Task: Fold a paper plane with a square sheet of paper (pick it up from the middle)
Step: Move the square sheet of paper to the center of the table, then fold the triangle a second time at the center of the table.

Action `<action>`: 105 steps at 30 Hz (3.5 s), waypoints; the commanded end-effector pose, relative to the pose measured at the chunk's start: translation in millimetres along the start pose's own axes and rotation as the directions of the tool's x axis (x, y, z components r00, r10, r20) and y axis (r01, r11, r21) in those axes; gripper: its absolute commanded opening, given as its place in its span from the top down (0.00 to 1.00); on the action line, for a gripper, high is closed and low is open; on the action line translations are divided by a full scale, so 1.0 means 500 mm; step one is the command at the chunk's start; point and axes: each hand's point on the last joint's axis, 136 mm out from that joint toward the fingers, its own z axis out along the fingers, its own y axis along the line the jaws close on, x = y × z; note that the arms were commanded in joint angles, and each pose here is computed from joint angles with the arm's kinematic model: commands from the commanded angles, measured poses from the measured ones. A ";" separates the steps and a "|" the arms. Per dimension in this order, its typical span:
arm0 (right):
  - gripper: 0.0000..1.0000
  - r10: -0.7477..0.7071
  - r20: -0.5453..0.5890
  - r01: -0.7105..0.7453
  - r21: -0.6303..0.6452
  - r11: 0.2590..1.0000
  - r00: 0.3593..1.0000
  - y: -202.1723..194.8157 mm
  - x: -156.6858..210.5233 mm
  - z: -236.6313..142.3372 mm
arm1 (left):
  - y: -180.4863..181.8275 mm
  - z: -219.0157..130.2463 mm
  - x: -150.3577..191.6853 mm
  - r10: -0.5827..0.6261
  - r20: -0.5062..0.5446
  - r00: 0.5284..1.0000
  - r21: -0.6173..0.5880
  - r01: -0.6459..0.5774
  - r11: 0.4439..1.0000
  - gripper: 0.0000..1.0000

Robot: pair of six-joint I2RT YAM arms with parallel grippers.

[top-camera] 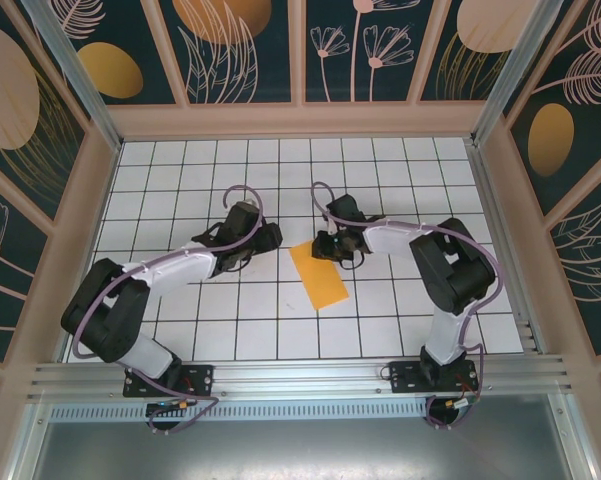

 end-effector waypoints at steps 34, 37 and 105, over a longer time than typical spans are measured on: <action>0.62 -0.244 0.017 0.238 0.167 0.957 0.970 0.156 -0.052 0.053 | 0.124 -0.114 0.075 -0.261 0.093 0.961 0.019 0.260 0.965 0.07; 0.63 -0.231 0.002 0.227 0.177 0.958 0.973 0.152 -0.057 0.083 | 0.122 -0.117 0.081 -0.268 0.082 0.960 0.036 0.266 0.963 0.06; 0.69 -0.011 0.133 -0.002 0.102 0.995 0.991 0.081 -0.142 0.016 | -0.038 -0.035 0.188 -0.174 -0.266 0.948 0.268 0.246 0.931 0.18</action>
